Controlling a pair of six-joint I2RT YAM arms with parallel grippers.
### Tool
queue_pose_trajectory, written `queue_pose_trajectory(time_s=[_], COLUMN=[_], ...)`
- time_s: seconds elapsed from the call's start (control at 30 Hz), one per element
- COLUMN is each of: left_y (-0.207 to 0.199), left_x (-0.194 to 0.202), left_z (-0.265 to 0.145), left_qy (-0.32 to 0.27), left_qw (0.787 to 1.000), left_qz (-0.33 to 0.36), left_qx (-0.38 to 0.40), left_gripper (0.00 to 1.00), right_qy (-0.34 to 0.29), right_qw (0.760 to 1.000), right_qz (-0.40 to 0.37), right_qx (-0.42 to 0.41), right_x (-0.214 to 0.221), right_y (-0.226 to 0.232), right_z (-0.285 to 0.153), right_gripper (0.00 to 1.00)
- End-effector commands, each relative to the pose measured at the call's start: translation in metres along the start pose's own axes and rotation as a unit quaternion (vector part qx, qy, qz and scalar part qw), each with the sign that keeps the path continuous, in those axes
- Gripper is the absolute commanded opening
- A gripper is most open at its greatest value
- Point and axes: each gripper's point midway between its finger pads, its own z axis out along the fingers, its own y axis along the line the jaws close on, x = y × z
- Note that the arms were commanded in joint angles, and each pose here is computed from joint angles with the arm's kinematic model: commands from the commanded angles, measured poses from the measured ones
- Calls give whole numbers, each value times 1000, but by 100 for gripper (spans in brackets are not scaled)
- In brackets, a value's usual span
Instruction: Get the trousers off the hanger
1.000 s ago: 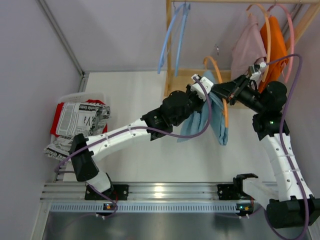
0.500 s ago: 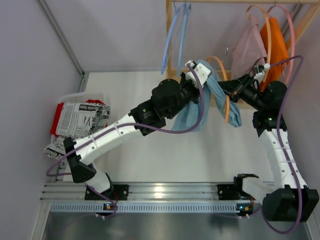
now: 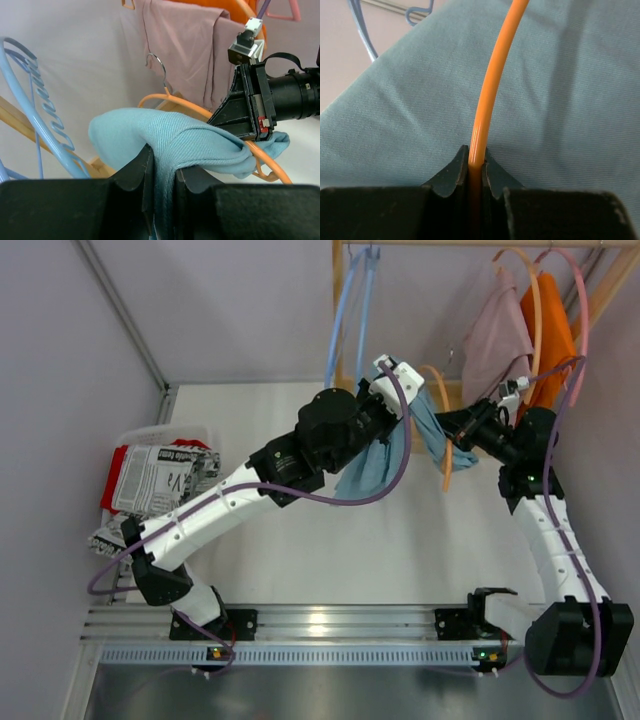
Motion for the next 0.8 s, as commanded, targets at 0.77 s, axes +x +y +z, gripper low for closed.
queue_pose_trajectory(time_s=[0.77], left_y=[155], left_x=[-276], left_z=[-187], left_qy=[-413], left_qw=[890], left_qz=[-72], left_qx=[-180], left_gripper=[0], right_qy=[66], right_qw=[997], right_qz=[-20], right_qx=[36], right_x=[41], right_y=[-100], right_z=[-22], right_gripper=[0])
